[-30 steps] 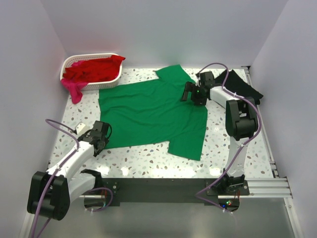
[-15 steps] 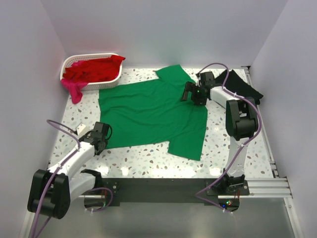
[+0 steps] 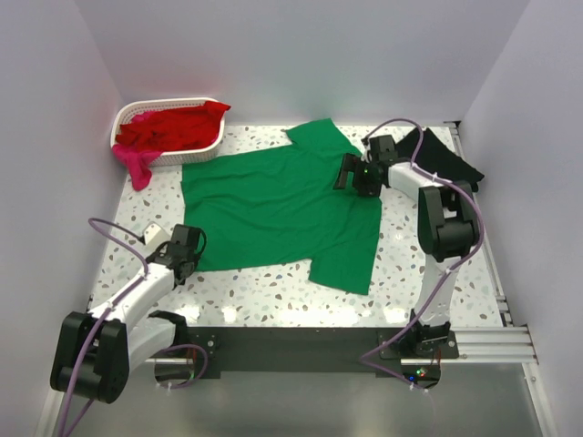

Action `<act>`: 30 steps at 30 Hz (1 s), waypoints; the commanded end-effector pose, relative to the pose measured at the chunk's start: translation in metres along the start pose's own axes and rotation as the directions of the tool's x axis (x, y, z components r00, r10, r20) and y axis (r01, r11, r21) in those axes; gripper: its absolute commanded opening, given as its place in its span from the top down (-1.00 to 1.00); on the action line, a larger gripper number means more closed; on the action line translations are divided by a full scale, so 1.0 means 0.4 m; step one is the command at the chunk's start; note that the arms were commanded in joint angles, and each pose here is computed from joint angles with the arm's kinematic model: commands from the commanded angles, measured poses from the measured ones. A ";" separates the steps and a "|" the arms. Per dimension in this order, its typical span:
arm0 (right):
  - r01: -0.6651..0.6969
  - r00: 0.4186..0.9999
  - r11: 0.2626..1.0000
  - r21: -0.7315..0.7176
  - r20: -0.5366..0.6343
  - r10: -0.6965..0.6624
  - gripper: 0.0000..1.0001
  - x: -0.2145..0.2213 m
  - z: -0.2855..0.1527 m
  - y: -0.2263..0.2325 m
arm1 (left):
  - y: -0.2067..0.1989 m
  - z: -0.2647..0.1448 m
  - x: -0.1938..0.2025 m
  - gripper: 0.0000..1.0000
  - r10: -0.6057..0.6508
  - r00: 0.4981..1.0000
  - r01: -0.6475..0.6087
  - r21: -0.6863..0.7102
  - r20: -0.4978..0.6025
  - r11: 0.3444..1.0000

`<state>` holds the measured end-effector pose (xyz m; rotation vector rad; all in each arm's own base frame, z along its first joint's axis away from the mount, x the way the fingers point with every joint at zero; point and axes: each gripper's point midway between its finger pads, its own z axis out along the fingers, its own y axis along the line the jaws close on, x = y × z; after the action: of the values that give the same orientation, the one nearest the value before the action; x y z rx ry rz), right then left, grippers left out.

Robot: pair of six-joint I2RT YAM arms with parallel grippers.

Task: Fold and stack the t-shirts
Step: Fold the tshirt

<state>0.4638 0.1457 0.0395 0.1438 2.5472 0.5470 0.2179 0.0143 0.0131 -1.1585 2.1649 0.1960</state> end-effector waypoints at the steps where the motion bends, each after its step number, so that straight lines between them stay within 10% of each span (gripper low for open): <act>1: 0.037 0.998 0.998 -0.047 0.045 -0.035 -0.86 -0.015 -0.058 0.065 | -0.017 0.001 -0.004 0.77 0.045 0.999 -0.046 0.057 0.014 0.997; 30: 0.082 0.985 0.945 0.317 -0.171 -0.028 -0.67 0.558 -0.402 -0.052 | -0.080 0.006 -0.024 0.82 0.174 0.983 -0.183 0.170 0.064 0.968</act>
<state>0.2013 0.1221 0.0476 0.0744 2.7652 0.1314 0.2372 0.0047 0.0142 -0.8824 2.2215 0.1325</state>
